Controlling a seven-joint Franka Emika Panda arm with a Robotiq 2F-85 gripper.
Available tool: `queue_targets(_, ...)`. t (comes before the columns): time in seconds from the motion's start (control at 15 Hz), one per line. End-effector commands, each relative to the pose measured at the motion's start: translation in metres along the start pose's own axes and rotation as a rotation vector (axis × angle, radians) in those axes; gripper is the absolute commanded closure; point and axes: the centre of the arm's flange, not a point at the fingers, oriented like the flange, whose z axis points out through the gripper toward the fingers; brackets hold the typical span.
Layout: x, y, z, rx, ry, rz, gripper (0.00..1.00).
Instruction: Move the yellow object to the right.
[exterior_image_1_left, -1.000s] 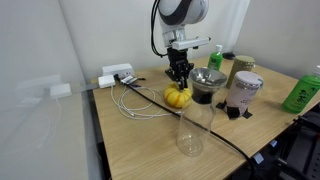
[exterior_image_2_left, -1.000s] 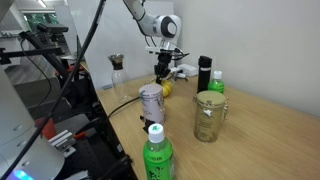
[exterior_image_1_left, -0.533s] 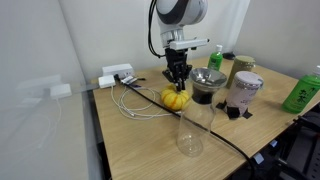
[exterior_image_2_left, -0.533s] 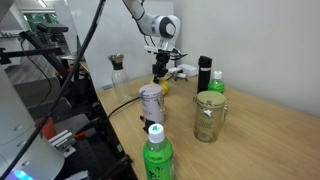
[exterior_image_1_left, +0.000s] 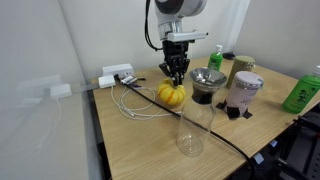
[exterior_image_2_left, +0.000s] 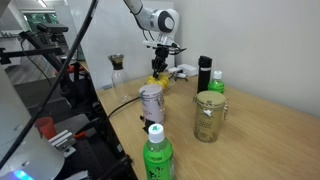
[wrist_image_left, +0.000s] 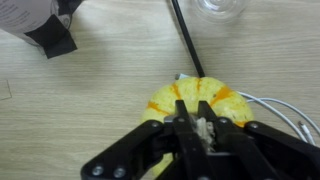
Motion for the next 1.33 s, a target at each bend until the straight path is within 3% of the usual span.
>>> queue_targets(0.0,-0.009,0.003,-0.023,-0.021,0.010,0.016,0.96)
queue_targets(0.73,-0.004,0.080,-0.076,-0.010,0.067,0.243,0.96)
queue_targets(1.27,-0.003,0.121,-0.034,-0.002,0.029,0.519,0.96)
